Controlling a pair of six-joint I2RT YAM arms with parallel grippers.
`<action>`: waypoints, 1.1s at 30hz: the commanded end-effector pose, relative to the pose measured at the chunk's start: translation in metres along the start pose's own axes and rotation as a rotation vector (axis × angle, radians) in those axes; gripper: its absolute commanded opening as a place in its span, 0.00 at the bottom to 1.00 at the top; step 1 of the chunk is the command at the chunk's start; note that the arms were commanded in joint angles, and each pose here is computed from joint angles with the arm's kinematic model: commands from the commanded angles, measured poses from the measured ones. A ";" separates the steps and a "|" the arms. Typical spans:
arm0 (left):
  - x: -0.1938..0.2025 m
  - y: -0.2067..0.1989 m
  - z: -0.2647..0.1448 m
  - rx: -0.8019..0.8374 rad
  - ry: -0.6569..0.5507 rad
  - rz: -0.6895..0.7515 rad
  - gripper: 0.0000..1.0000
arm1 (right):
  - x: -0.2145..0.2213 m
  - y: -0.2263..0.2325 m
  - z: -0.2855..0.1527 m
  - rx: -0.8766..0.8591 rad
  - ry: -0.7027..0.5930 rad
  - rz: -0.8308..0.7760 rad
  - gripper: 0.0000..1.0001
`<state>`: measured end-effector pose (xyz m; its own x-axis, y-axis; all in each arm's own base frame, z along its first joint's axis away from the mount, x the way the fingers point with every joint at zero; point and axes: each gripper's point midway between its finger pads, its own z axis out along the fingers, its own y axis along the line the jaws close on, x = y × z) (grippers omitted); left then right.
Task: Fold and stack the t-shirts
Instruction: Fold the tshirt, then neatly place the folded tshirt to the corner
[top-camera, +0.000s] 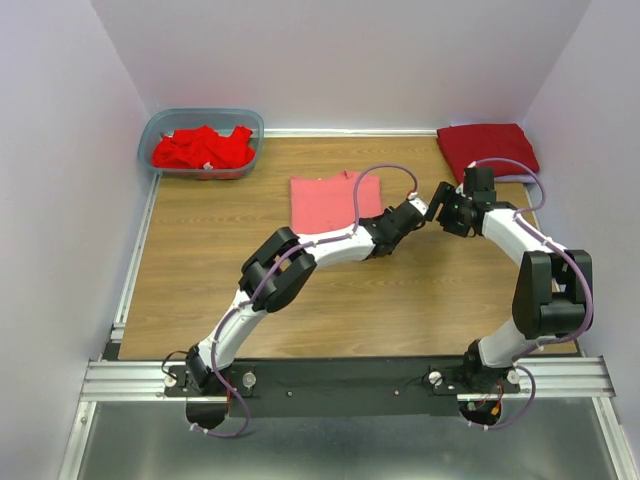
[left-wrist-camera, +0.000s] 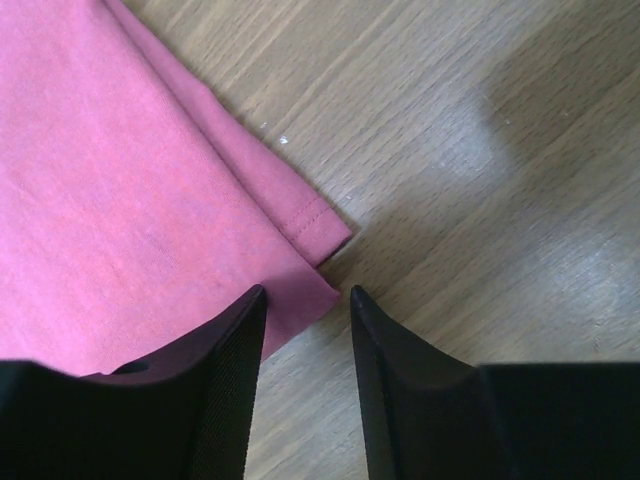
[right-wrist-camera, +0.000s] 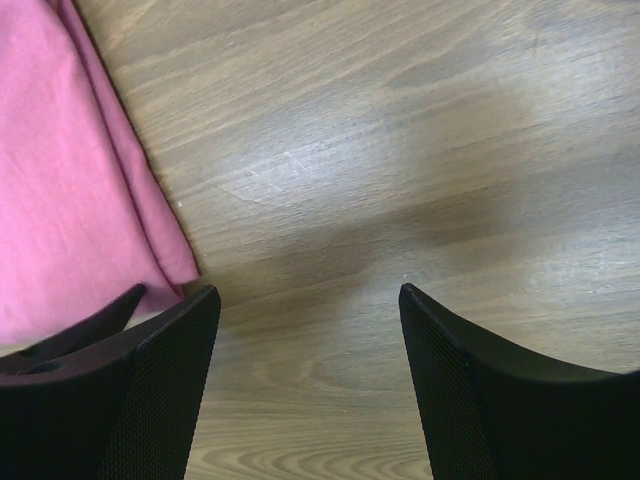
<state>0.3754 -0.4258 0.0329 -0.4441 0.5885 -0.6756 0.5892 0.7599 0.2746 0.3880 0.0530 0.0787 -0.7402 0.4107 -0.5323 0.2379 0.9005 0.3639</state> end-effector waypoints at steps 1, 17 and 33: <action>0.023 -0.002 0.007 -0.029 0.067 0.008 0.36 | 0.000 0.008 -0.003 -0.051 -0.008 0.009 0.79; -0.005 0.012 -0.032 -0.015 -0.036 -0.085 0.00 | 0.023 0.038 0.009 -0.259 0.092 0.041 0.80; -0.020 0.012 -0.065 0.064 -0.099 -0.141 0.00 | 0.049 0.093 0.046 -0.686 0.252 0.295 0.80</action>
<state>0.3507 -0.4014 0.0771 -0.4690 0.4906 -0.7344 0.5586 0.8088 0.1836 0.3953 0.1431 0.0459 -0.8289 0.4964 -0.2579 0.1017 0.5872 0.8030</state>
